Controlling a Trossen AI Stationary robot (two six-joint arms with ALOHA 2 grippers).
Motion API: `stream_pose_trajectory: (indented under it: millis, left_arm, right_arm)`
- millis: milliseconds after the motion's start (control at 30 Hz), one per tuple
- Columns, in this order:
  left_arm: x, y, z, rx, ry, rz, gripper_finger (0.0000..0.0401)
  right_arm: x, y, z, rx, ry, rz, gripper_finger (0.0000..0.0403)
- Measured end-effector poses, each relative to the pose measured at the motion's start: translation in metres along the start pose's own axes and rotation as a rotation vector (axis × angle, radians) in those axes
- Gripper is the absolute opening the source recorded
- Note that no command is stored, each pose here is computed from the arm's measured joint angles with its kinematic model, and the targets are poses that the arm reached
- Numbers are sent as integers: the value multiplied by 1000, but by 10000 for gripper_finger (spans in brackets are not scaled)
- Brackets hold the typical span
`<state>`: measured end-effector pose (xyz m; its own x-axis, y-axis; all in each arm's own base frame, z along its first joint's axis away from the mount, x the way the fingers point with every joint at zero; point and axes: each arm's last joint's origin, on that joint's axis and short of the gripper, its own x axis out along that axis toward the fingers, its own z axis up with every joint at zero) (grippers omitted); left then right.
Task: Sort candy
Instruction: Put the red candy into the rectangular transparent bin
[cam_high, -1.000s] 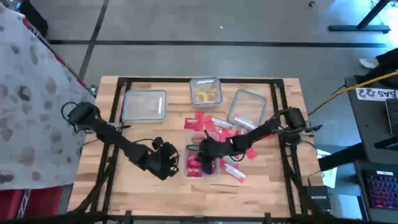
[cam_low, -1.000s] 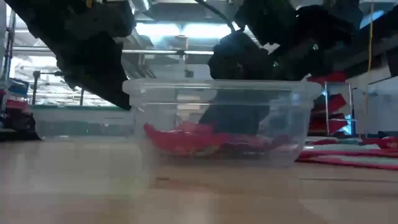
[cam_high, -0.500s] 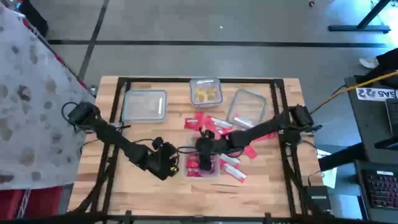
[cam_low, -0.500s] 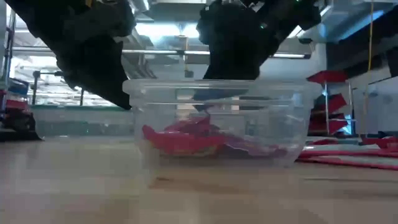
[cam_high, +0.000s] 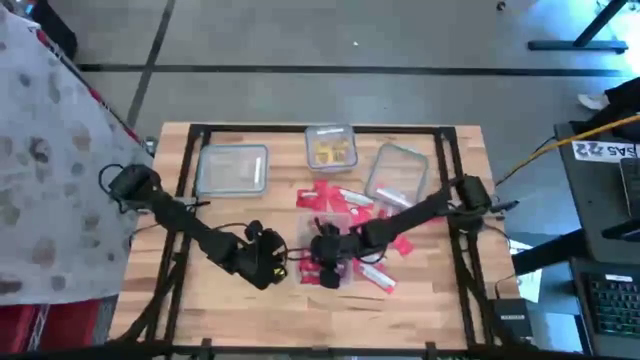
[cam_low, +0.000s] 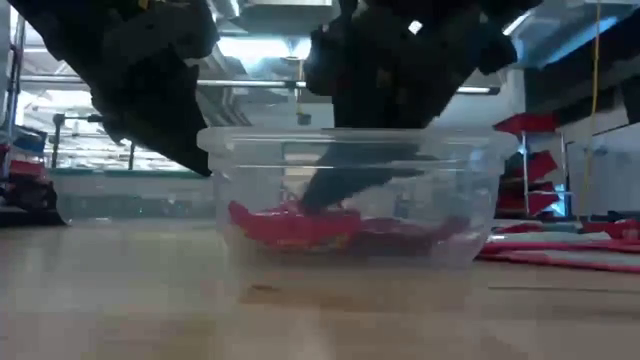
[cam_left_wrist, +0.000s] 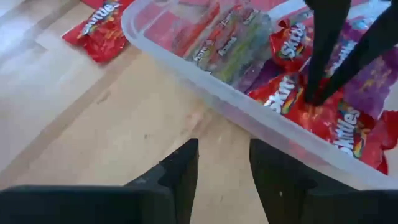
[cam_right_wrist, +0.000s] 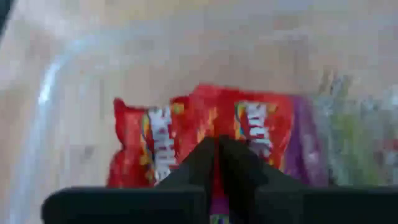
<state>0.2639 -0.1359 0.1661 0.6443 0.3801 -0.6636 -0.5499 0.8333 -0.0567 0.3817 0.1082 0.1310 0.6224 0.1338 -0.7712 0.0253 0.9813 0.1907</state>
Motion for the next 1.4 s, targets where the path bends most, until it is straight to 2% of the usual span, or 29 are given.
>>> stream_pose_trajectory:
  millis: [100,267,467,633,733,933,1100,1267,1400]
  left_arm:
    - [0,0,0,0,0,-1,129]
    - [0,0,0,1,-1,-2,129]
    - [0,0,0,-2,-1,-2,129]
    - [0,0,0,1,-1,-1,129]
    - [0,0,0,2,-1,-3,129]
    - [-1,-1,-1,0,-1,-5,129]
    - [-1,-1,0,-2,-3,-7,129]
    - [-1,-1,0,-2,-4,-9,129]
    - [0,-2,1,4,-10,-14,129]
  right_arm:
    - [-1,0,0,-62,-4,-45,10]
    - [-7,1,15,-153,-63,-136,1]
    - [-13,4,28,-156,-90,-185,1]
    - [-47,15,46,-179,-6,-222,1]
    - [-72,19,44,-209,73,-282,1]
    - [-122,17,14,-224,278,-422,10]
    - [-149,2,-25,-130,397,-541,57]
    - [-144,-24,-73,-38,397,-604,103]
    - [-127,-41,-104,-59,412,-606,119]
